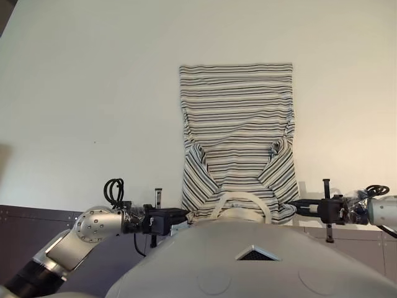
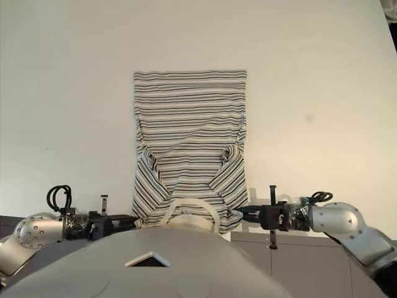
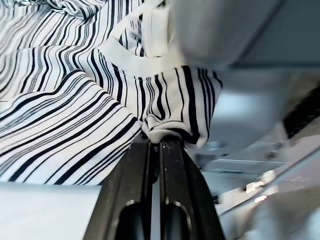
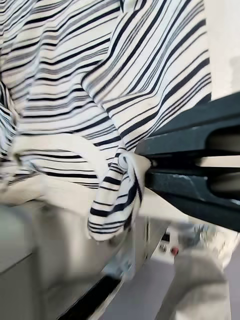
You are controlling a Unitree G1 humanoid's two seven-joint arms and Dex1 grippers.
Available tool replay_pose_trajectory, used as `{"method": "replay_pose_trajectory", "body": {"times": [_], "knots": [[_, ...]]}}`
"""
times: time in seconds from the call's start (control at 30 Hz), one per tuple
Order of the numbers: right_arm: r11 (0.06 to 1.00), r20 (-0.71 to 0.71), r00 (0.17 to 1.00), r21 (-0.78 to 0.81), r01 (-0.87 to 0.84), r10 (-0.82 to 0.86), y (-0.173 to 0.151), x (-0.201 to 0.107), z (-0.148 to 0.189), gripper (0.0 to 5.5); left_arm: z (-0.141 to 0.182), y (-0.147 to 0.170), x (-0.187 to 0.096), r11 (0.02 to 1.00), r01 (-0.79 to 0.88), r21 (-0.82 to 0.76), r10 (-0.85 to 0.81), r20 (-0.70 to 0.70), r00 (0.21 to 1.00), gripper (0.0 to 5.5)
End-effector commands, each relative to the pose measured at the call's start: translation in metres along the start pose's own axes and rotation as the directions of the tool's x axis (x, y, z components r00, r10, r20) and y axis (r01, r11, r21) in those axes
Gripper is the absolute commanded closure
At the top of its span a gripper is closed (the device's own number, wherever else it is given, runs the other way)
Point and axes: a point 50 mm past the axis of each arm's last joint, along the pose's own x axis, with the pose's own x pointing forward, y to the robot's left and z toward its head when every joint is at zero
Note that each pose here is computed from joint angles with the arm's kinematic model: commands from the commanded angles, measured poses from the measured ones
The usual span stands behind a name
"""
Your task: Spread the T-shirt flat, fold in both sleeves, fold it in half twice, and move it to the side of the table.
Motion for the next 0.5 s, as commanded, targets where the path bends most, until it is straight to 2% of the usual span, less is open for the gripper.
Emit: {"method": "replay_pose_trajectory", "body": {"times": [0.03,0.13,0.27,0.37,0.5], "knots": [[0.98,0.035,0.987,0.13,0.15,-0.155,-0.035,-0.016,0.013,5.38,0.022,0.041,-0.015,0.979,-0.173,-0.106,0.183,0.093,0.979,5.4],[0.898,0.088,0.9,0.159,0.411,-0.428,-0.095,-0.022,0.027,5.38,0.037,0.102,-0.026,0.881,-0.438,-0.179,0.466,0.159,0.87,5.4],[0.739,0.094,0.735,0.15,0.656,-0.671,-0.166,-0.021,0.044,5.38,0.053,0.17,-0.023,0.803,-0.573,-0.161,0.595,0.168,0.786,5.4],[0.659,0.084,0.653,0.124,0.742,-0.752,-0.193,-0.016,0.05,5.38,0.059,0.205,-0.026,0.762,-0.625,-0.168,0.647,0.187,0.739,5.4],[0.612,0.065,0.609,0.088,0.786,-0.791,-0.21,-0.003,0.049,5.38,0.048,0.238,-0.022,0.736,-0.662,-0.143,0.677,0.128,0.725,5.4]]}}
